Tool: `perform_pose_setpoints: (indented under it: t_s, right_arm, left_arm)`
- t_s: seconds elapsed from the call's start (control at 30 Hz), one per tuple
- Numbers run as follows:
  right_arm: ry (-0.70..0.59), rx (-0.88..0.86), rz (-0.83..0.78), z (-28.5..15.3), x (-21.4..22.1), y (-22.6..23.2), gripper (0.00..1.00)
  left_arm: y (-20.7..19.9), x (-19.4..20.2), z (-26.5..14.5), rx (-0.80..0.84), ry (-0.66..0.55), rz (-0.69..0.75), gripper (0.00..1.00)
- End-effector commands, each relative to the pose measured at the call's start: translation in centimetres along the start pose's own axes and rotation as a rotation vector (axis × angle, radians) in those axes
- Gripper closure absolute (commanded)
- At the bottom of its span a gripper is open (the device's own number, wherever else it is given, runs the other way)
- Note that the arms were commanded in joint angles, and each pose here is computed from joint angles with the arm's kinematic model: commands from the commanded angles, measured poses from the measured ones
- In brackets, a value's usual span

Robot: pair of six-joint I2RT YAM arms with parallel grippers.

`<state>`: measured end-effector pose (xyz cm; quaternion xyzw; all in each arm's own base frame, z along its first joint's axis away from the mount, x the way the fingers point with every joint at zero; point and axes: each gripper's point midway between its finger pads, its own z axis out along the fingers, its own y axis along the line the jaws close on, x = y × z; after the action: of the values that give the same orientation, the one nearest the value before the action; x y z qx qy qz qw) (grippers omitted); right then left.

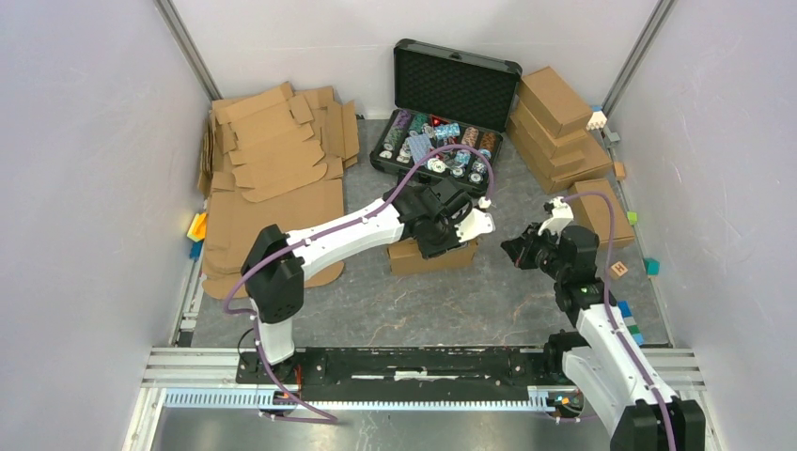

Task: Fold the paper box

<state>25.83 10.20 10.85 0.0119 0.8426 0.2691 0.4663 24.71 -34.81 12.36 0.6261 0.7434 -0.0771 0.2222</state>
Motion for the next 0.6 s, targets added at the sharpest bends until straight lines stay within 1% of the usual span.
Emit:
perform_pose_setpoints:
  t_s: [0.0, 0.03, 0.1, 0.17, 0.23, 0.3, 0.33, 0.43, 0.5, 0.57]
  right_arm:
    - [-0.196, -0.084, -0.127, -0.3, -4.9, 2.0, 0.96]
    - [-0.216, -0.065, -0.125, -0.3, -5.2, 1.7, 1.0]
    - [-0.245, -0.075, -0.1, -0.1, -5.9, 1.9, 1.0]
    - [-0.245, -0.135, -0.084, 0.5, -6.0, 3.0, 1.0]
    - [-0.234, -0.188, -0.101, 0.9, -6.1, 4.2, 1.0]
    - [-0.228, -0.203, -0.131, 1.2, -6.2, 4.9, 1.0]
    - [-0.229, -0.205, -0.146, 1.2, -6.2, 5.1, 1.0]
    - [-0.226, -0.218, -0.189, 1.1, -5.8, 5.8, 1.0]
    - [-0.204, -0.235, -0.22, 1.3, -5.4, 6.5, 1.0]
    - [-0.199, -0.235, -0.237, 1.3, -5.2, 6.8, 1.0]
  left_arm:
    - [0.5, 2.3, 1.4, -0.028, 0.112, -0.035, 0.57]
    - [0.6, 2.4, 1.3, -0.028, 0.112, -0.037, 0.57]
    - [0.6, 2.1, 1.1, -0.03, 0.101, -0.044, 0.56]
    - [0.5, 1.9, 0.9, -0.021, 0.09, -0.058, 0.54]
    - [0.5, 1.7, 1.0, -0.007, 0.081, -0.079, 0.53]
    - [0.7, 1.6, 0.9, -0.016, 0.077, -0.092, 0.51]
    - [0.6, 1.5, 0.9, -0.011, 0.075, -0.091, 0.5]
    - [0.7, 1.2, 0.9, -0.016, 0.061, -0.091, 0.4]
    - [0.4, 0.8, 0.8, 0.005, 0.039, -0.091, 0.37]
    - [0.7, 0.5, 0.5, -0.015, 0.018, -0.092, 0.35]
